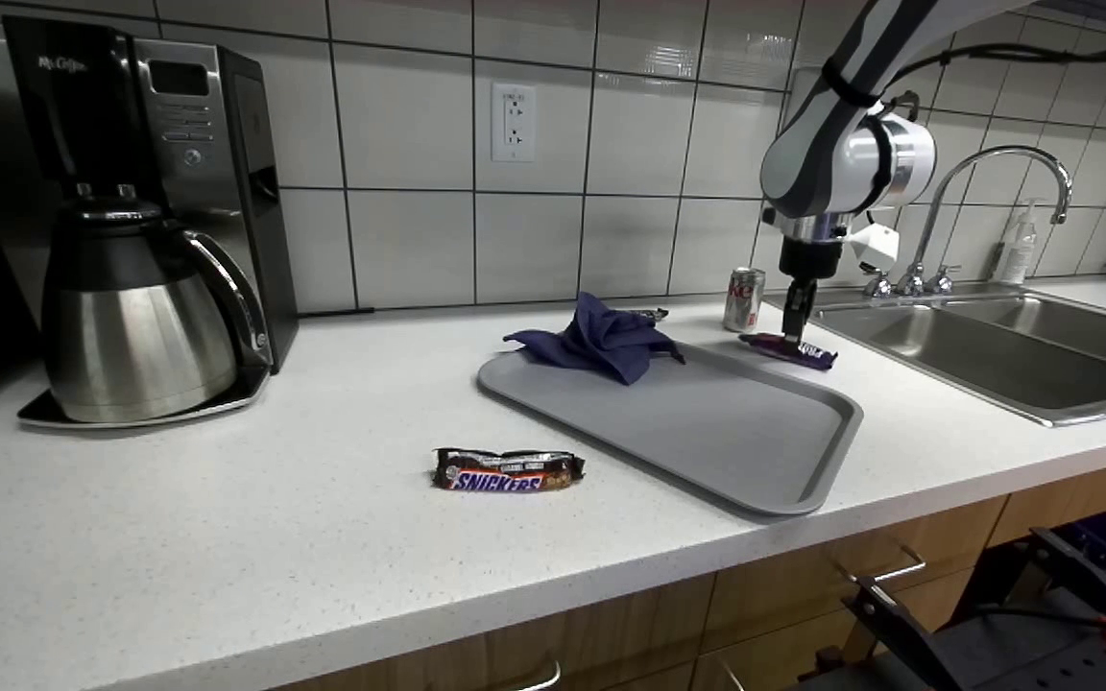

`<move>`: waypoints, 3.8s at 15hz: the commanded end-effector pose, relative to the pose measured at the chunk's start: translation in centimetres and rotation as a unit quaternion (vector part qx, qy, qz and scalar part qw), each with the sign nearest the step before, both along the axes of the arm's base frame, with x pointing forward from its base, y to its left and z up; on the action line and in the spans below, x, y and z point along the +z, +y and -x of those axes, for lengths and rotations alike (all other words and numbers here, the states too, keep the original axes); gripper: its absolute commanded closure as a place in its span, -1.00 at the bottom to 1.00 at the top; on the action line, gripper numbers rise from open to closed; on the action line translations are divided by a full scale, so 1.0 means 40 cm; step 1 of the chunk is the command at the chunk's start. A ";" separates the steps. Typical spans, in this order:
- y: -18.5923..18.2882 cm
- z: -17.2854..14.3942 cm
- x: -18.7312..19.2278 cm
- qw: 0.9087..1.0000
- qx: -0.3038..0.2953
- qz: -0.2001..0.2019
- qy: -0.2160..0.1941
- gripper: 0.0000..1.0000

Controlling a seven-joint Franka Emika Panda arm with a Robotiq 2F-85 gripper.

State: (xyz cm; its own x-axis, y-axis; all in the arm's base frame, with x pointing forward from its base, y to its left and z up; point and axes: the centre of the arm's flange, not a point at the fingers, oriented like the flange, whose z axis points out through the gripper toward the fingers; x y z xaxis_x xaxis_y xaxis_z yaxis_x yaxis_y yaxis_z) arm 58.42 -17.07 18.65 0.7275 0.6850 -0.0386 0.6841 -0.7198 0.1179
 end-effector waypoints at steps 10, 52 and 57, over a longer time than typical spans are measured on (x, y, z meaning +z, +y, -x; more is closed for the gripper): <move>0.029 0.040 0.146 1.000 -0.001 0.003 0.002 0.91; 0.363 0.312 0.192 0.998 -0.030 0.006 0.056 -1.00; 0.433 0.342 0.216 0.999 -0.007 -0.003 0.043 -1.00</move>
